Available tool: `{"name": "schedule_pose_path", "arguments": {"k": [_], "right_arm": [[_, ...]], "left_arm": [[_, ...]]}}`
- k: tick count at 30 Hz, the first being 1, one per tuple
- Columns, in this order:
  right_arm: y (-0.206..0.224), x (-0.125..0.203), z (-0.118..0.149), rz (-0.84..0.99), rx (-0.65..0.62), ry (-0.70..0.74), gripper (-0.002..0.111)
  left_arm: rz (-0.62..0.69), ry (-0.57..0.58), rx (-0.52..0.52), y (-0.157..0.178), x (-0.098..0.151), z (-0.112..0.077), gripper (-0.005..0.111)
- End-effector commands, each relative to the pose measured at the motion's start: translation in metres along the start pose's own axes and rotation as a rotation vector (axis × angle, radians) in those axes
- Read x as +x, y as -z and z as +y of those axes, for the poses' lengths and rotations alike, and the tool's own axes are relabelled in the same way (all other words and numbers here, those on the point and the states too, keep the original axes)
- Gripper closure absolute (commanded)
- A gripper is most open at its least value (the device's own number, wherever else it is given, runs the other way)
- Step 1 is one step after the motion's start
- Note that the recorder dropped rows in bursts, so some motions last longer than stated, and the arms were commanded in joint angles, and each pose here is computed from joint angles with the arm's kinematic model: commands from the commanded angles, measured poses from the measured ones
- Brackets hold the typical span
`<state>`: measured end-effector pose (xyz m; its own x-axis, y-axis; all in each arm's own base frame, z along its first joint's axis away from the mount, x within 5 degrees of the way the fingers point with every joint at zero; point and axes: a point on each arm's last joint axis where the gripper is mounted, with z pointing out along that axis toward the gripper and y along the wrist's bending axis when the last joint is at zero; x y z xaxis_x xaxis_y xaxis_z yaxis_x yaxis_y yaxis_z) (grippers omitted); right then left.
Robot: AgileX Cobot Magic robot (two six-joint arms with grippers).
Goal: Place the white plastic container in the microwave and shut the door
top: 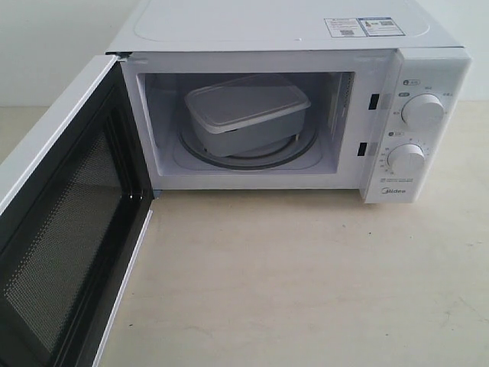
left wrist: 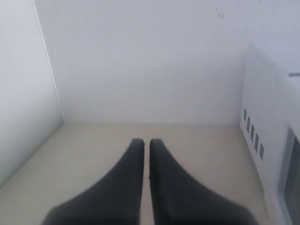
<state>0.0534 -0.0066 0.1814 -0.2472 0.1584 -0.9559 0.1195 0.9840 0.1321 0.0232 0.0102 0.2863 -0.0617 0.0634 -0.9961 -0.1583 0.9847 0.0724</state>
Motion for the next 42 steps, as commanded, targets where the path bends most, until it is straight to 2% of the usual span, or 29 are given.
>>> {"name": "schedule_pose_path", "arguments": {"k": [1,3,10,13,17,22,25,29,32,34,39,42], "right_arm": [[0.0,-0.001,0.0,-0.01,0.003,0.003,0.108],[0.0,-0.001,0.0,-0.01,0.003,0.003,0.108],[0.0,-0.001,0.0,-0.01,0.003,0.004,0.108],[0.0,-0.001,0.0,-0.01,0.003,0.004,0.108],[0.0,-0.001,0.0,-0.01,0.003,0.002,0.108],[0.0,-0.001,0.0,-0.01,0.003,0.002,0.108],[0.0,-0.001,0.0,-0.01,0.003,0.004,0.108],[0.0,-0.001,0.0,-0.01,0.003,0.004,0.108],[0.0,-0.001,0.0,-0.01,0.003,0.002,0.108],[0.0,-0.001,0.0,-0.01,0.003,0.002,0.108],[0.0,-0.001,0.0,-0.017,0.001,0.004,0.108],[0.0,-0.001,0.0,-0.017,0.001,0.004,0.108]], "left_arm": [[-0.089,0.07,-0.008,0.02,-0.034,0.005,0.102],[-0.119,0.092,0.0,0.027,-0.044,0.005,0.102],[-0.201,0.105,0.015,0.03,-0.053,0.005,0.102],[-0.185,0.184,0.042,0.032,-0.054,0.003,0.102],[-0.037,0.195,0.025,0.028,-0.062,0.005,0.102],[0.143,0.24,0.001,0.007,-0.099,0.006,0.102],[0.267,0.176,-0.005,-0.019,-0.121,0.006,0.102],[0.496,0.068,0.01,-0.053,-0.136,0.004,0.102],[0.685,0.082,0.077,-0.075,-0.141,-0.005,0.102],[0.723,0.06,0.147,-0.093,-0.145,-0.011,0.102],[0.795,-0.087,0.302,-0.124,-0.135,-0.022,0.102],[0.823,-0.218,0.454,-0.136,-0.12,-0.031,0.102]]}}
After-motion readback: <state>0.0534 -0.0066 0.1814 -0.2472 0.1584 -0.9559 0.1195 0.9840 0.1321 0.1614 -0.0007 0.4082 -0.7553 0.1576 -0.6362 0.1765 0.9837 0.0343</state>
